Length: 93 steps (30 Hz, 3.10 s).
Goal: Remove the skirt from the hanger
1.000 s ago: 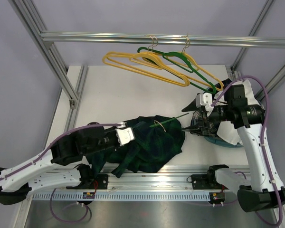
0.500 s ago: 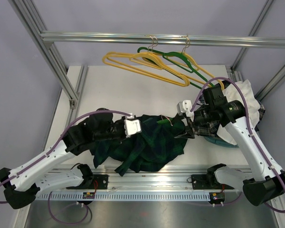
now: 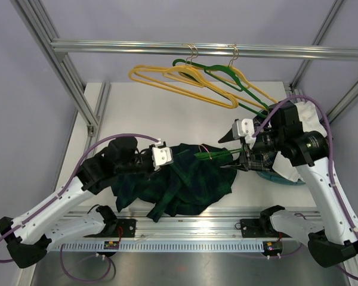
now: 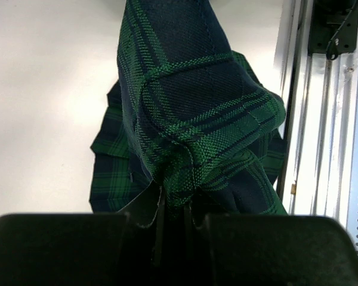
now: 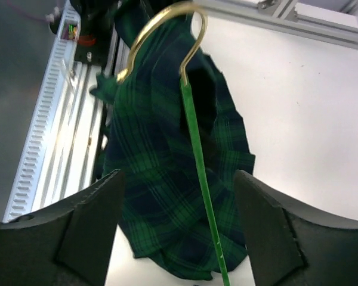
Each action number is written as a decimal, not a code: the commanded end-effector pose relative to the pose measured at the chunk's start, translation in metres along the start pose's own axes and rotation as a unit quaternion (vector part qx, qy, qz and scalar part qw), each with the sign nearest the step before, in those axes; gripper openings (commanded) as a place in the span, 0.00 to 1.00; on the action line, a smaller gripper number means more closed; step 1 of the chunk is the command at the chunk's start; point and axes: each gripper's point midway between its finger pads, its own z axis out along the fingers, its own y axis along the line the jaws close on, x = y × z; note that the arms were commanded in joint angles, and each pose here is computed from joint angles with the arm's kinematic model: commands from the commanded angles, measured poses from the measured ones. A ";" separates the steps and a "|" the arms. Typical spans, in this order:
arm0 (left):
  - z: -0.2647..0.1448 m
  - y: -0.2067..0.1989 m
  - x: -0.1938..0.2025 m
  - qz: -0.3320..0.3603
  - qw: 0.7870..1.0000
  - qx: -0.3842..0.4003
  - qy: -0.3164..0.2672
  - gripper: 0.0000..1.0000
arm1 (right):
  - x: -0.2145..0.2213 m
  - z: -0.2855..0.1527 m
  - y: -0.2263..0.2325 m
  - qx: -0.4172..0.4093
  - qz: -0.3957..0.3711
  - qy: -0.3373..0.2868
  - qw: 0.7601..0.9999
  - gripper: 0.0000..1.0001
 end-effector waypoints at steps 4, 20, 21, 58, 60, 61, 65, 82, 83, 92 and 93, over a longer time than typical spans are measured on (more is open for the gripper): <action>0.002 0.000 -0.040 0.014 0.996 0.016 -0.083 0.00 | -0.054 0.008 -0.020 0.059 0.137 -0.102 0.984 0.87; 0.009 0.002 -0.042 -0.018 0.995 0.010 -0.093 0.00 | -0.073 0.035 -0.044 0.129 0.179 -0.093 0.971 0.66; 0.009 0.001 -0.042 -0.017 0.995 0.011 -0.093 0.00 | -0.073 0.036 -0.041 0.121 0.175 -0.094 0.973 0.56; -0.016 -0.015 -0.031 0.011 0.996 0.018 -0.091 0.00 | 0.000 0.032 0.024 -0.008 0.049 -0.016 0.999 0.78; -0.016 -0.016 -0.035 0.013 0.995 0.022 -0.099 0.00 | 0.009 0.036 0.027 -0.018 0.048 -0.010 0.999 0.77; -0.016 -0.017 -0.036 0.010 0.994 0.025 -0.101 0.00 | 0.011 0.038 0.027 -0.022 0.049 -0.010 0.999 0.75; -0.011 -0.019 -0.039 0.003 0.993 0.035 -0.113 0.00 | 0.021 0.049 0.022 -0.038 0.052 -0.008 0.998 0.63; -0.032 0.047 -0.036 -0.258 0.936 -0.191 -0.146 0.99 | 0.065 0.014 -0.017 0.118 0.104 0.114 0.981 0.00; -0.032 0.046 -0.035 -0.276 0.931 -0.192 -0.143 0.99 | 0.065 0.014 -0.020 0.124 0.108 0.112 0.980 0.00; 0.023 0.034 -0.043 -0.536 0.824 -0.114 -0.140 0.94 | 0.073 0.020 -0.043 0.178 0.183 0.112 0.960 0.00; 0.035 0.030 -0.038 -0.570 0.805 -0.102 -0.133 0.93 | 0.074 0.022 -0.043 0.175 0.187 0.113 0.960 0.00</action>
